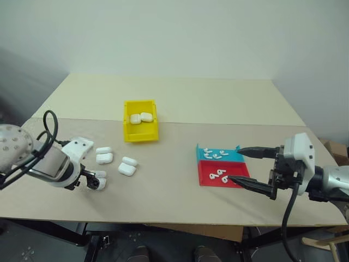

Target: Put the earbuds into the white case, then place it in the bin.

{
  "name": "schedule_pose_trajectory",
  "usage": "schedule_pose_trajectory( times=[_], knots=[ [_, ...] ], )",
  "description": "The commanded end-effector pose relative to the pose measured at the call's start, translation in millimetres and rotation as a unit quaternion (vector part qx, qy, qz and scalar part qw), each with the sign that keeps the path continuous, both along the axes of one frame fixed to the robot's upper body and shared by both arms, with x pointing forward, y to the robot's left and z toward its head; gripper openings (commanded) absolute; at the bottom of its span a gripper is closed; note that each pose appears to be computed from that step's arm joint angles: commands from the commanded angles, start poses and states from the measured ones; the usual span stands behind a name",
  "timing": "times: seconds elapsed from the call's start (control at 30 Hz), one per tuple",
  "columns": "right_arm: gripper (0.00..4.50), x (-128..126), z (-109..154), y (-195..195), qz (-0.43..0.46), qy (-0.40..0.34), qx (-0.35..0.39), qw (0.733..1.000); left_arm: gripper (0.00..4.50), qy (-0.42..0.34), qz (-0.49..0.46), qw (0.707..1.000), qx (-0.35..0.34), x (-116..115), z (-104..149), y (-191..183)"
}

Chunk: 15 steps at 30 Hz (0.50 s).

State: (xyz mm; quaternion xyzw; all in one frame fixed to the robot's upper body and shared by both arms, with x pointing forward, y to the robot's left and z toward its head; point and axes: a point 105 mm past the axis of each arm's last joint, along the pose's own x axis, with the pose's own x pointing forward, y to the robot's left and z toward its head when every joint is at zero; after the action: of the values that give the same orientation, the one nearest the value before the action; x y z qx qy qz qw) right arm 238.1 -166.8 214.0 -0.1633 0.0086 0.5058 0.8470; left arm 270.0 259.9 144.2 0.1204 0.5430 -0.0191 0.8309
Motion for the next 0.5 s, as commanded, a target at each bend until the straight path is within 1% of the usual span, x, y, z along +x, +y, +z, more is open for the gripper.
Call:
schedule_pose_trajectory(
  times=[0.03,0.17,0.27,0.33,0.5],
  knots=[
    [4.46,-2.2,11.5,-0.7,0.006,-0.019,-0.002,1.000,4.50,-0.066,0.032,0.997,-0.008,13.6,3.6,-6.2],
    [4.46,-1.5,12.6,0.1,0.007,-0.020,-0.003,1.000,4.50,-0.140,0.146,0.979,-0.029,27.6,-12.6,-26.4],
    [4.46,-1.2,13.3,0.1,0.007,-0.021,-0.003,1.000,4.50,-0.157,0.237,0.958,-0.036,25.9,-17.2,-39.5],
    [4.46,-1.9,13.7,-0.4,0.006,-0.022,-0.003,1.000,4.50,-0.161,0.254,0.953,-0.040,23.2,-16.9,-43.0],
    [4.46,-4.4,12.8,-1.7,0.004,-0.021,-0.004,1.000,4.50,-0.171,0.255,0.951,-0.030,19.8,-13.3,-38.0]
  ],
)
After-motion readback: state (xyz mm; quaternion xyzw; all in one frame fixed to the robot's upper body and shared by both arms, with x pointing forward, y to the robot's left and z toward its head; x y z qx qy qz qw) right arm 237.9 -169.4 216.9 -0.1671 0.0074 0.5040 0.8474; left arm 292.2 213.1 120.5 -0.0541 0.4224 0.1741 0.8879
